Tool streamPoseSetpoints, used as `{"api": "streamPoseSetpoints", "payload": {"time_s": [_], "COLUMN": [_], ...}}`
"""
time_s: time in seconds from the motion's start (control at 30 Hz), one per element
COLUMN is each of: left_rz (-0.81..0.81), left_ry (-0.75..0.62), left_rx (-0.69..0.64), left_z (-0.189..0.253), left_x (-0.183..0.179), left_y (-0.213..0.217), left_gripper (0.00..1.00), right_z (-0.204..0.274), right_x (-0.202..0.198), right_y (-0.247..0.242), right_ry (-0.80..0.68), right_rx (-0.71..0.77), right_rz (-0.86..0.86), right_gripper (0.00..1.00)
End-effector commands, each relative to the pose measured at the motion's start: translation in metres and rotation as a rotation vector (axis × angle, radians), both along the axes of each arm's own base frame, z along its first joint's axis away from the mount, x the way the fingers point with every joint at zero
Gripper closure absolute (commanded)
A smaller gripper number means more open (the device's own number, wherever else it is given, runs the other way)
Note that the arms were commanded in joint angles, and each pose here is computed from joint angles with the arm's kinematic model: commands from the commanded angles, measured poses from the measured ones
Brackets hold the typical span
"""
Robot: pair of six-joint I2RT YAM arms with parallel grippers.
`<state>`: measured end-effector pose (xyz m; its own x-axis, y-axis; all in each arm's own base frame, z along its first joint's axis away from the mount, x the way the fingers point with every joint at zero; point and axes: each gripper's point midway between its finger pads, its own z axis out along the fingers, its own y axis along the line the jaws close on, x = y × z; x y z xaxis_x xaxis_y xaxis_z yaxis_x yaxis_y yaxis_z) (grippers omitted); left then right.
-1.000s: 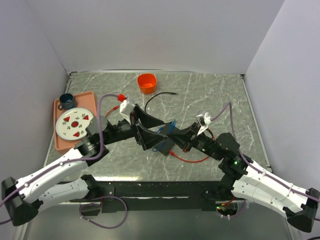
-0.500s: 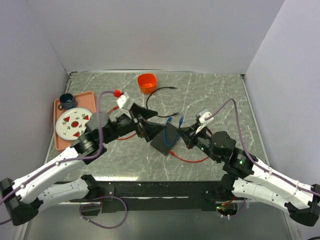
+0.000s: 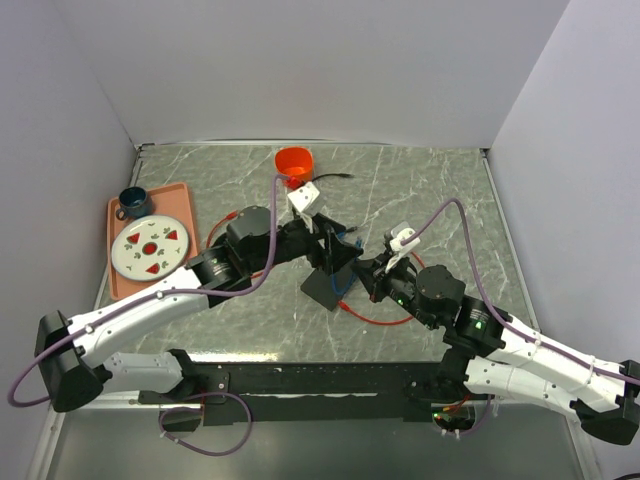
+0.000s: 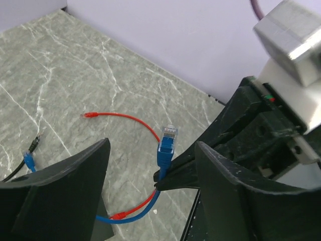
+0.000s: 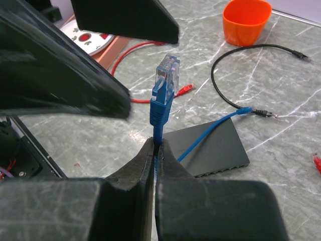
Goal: Insert the plug into the switch port
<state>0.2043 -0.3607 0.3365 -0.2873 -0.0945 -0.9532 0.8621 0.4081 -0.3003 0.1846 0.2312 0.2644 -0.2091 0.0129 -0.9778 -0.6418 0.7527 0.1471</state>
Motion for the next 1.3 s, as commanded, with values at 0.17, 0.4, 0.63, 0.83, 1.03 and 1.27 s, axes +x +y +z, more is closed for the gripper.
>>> {"api": "streamPoseSetpoints", "payload": {"time_s": [0.17,0.4,0.63,0.83,1.03,1.27], "left_rz": [-0.032,-0.046,-0.044,-0.069,-0.099,-0.213], "left_ry": [-0.065,-0.062,-0.064,-0.045,-0.102,-0.231], "left_rx": [-0.032,-0.055,-0.07,-0.046,-0.066,-0.07], "left_z": [0.02,0.029,0.034,0.027,0.034,0.037], "left_x": [0.001,0.001,-0.003,-0.006,-0.019,-0.057], "left_y": [-0.021,-0.028,-0.026,-0.029,-0.017,0.013], "left_gripper": [0.44,0.66,0.73,0.99,0.99,0.99], "right_z": [0.023,0.017,0.012,0.015,0.028,0.059], "right_x": [0.0,0.0,0.001,0.001,-0.01,-0.047], "right_y": [0.0,0.0,0.001,-0.002,-0.004,0.004], "right_ry": [-0.029,-0.012,0.0,-0.01,-0.054,-0.161], "right_rx": [0.057,0.051,0.049,0.069,0.139,0.227], "right_rz": [-0.01,-0.017,-0.021,-0.026,0.03,0.261], "right_gripper": [1.0,1.0,1.0,1.0,0.3,0.12]}}
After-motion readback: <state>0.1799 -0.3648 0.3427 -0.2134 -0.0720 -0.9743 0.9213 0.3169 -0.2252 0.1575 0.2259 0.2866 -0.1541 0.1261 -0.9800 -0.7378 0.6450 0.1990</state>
